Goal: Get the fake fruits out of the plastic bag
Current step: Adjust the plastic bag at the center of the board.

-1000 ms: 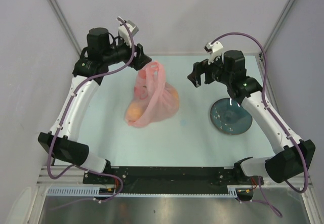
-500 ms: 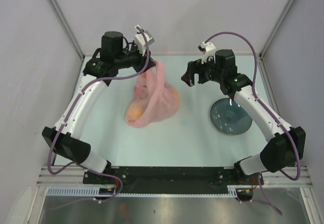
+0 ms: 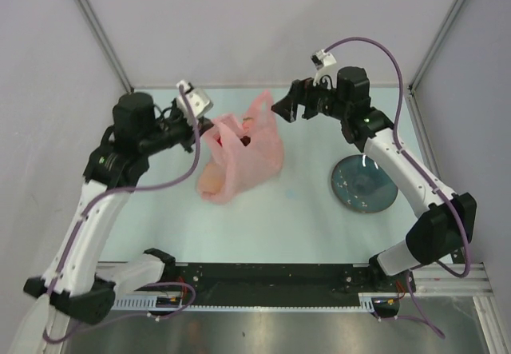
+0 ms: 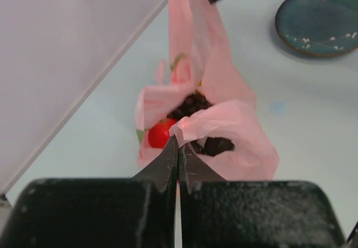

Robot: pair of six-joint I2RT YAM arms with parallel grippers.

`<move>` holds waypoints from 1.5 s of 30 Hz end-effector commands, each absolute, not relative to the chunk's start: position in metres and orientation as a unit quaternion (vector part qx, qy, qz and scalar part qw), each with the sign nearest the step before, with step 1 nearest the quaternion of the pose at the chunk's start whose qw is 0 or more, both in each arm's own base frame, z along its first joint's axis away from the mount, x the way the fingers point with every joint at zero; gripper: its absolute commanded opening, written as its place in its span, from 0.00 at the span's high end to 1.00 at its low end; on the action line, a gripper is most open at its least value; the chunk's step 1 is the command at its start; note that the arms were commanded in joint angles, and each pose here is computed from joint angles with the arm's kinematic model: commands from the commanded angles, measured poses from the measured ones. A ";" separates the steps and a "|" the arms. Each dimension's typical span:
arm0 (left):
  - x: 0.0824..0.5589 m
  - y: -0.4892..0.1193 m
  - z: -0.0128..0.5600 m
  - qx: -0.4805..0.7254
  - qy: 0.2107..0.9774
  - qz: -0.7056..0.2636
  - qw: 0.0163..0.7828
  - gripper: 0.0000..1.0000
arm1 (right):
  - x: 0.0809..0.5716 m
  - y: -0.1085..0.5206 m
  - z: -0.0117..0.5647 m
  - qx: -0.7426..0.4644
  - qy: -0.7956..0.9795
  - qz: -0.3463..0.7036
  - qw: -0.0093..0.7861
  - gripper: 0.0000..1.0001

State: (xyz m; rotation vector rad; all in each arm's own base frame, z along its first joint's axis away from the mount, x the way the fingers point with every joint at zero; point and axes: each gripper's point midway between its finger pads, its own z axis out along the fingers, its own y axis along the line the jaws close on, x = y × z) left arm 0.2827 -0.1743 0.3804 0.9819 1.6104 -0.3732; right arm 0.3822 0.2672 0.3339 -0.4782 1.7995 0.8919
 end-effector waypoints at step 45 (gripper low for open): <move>0.368 -0.183 0.375 0.407 0.659 -0.154 0.613 1.00 | 0.465 0.184 0.314 -0.160 0.755 0.149 0.618 1.00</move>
